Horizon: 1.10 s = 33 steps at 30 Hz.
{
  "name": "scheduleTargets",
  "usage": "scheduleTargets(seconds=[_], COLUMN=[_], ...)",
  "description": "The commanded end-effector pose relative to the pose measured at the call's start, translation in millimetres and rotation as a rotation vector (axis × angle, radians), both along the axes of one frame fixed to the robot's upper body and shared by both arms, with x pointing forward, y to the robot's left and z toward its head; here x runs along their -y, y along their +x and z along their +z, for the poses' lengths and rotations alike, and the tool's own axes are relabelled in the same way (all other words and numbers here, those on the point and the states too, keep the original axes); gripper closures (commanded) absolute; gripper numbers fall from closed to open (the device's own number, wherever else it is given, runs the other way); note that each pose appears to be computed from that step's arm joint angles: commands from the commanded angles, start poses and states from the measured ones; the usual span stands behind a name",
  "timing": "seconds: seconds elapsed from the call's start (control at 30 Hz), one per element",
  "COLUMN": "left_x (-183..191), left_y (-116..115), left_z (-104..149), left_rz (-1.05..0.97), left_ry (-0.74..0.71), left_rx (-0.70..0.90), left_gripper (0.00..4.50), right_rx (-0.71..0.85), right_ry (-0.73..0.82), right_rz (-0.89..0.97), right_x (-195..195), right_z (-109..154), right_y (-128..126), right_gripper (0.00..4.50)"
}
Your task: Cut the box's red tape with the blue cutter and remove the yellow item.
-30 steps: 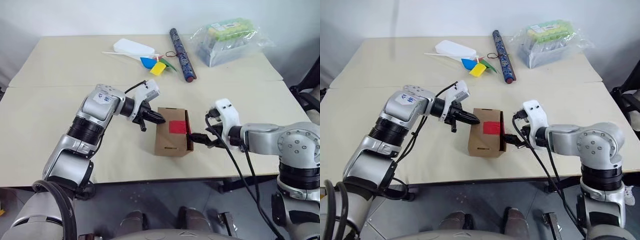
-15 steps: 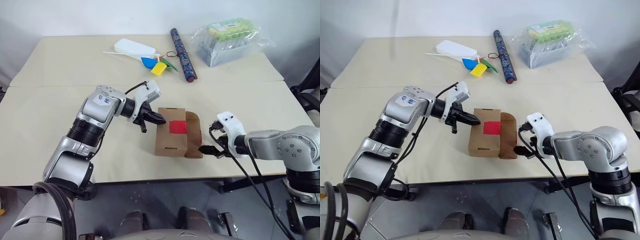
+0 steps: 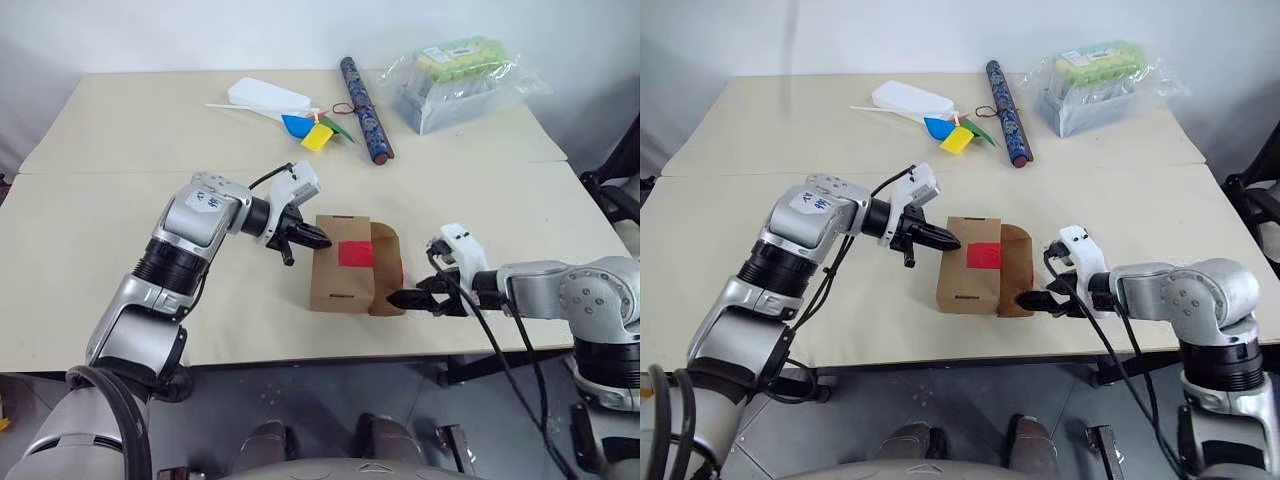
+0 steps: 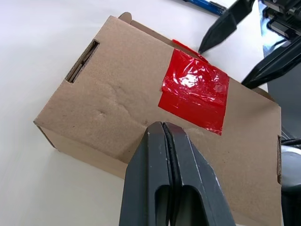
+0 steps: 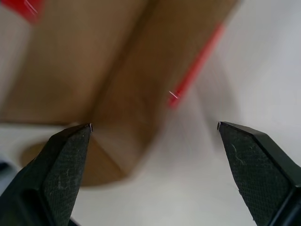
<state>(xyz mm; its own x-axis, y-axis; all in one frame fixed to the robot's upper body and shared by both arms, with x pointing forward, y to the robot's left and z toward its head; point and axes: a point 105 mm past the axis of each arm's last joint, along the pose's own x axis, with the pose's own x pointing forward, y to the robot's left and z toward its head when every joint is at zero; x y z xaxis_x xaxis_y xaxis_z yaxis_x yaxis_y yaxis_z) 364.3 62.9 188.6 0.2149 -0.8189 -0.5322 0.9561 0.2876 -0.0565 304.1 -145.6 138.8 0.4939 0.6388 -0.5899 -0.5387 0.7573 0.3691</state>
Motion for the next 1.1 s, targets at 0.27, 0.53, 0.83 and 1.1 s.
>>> scheduleTargets(seconds=[0.27, 0.53, 0.83, 1.1], left_x=[1, -1, -3, -5], left_y=[-5, -6, -6, -7], left_z=[-11, -11, -11, -11], left_rz=[0.001, 0.005, 0.016, 0.02], left_ry=[0.02, 0.021, 0.019, 0.024], left_rx=[-0.037, -0.037, -0.033, -0.031], left_gripper=[4.5, 4.5, 4.5, 4.5], right_rx=[-0.057, -0.071, -0.121, -0.098], right_ry=[0.148, 0.19, 0.156, 0.167], right_rz=[-0.041, -0.077, 0.004, -0.034], right_x=[-5, 0, -5, -1], right_z=[1, -1, -12, -8], right_y=[23, 49, 43, 48], right_gripper=[0.03, 0.03, 0.03, 2.66])
